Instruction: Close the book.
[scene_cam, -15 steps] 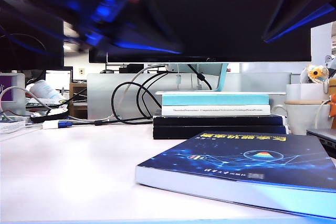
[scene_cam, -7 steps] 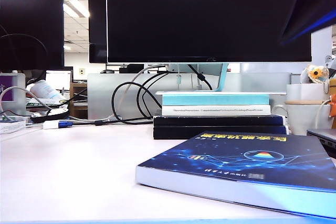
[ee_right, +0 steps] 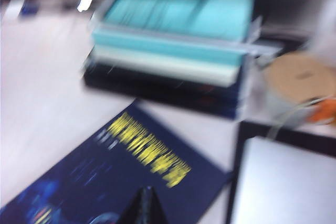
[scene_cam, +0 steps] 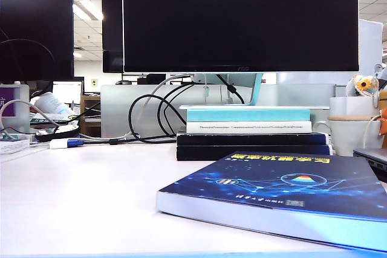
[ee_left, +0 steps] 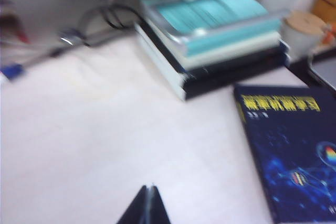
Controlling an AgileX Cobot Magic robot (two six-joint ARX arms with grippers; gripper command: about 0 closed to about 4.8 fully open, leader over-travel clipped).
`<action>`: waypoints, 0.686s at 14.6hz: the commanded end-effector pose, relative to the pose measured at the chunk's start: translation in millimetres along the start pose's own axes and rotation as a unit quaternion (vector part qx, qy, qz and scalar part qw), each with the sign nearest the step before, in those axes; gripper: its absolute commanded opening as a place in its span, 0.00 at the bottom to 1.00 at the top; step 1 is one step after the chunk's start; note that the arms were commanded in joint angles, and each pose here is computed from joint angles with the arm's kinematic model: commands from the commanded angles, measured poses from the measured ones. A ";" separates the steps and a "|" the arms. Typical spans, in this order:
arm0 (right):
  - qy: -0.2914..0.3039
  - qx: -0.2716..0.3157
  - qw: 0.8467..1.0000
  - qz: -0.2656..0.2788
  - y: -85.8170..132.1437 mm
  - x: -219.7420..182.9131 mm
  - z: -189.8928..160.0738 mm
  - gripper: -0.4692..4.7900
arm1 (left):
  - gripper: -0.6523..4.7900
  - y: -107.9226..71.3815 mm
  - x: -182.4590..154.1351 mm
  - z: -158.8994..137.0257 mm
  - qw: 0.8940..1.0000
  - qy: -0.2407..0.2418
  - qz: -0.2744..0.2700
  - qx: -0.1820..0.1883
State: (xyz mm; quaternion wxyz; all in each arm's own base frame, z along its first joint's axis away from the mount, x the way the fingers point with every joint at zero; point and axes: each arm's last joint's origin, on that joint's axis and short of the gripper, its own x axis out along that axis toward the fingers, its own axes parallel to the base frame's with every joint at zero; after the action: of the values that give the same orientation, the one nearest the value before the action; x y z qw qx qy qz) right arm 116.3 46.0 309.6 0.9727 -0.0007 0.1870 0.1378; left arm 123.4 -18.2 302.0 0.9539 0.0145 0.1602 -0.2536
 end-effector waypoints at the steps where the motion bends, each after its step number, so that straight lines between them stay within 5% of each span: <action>1: -0.046 0.010 0.998 -0.042 -5.1 -15.3 -9.6 0.09 | 0.11 -1.6 -15.7 -1.1 0.999 -0.030 0.026 0.035; 5: -0.098 0.022 0.993 -0.062 -10.7 -32.1 -34.9 0.09 | 0.11 -1.0 -21.8 -21.5 0.992 -0.071 0.106 0.018; 7: -0.277 0.045 0.960 -0.014 -12.9 -41.2 -66.9 0.09 | 0.11 8.1 -2.2 -58.3 0.985 -0.080 0.144 -0.046; 8: -0.291 0.053 0.955 -0.008 -12.5 -34.0 -72.0 0.09 | 0.11 10.3 3.6 -66.5 0.983 -0.093 0.141 -0.072; 10: -0.282 0.052 0.958 -0.006 -12.1 -26.4 -78.9 0.09 | 0.11 11.3 8.4 -78.7 0.983 -0.102 0.141 -0.060</action>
State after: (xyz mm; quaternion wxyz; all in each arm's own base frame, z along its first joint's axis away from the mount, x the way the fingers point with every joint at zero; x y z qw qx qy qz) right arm 67.0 22.7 244.6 0.9875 0.0805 -0.0744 0.1131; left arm 112.2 -3.8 223.1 0.9885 -0.0507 0.0962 -0.1050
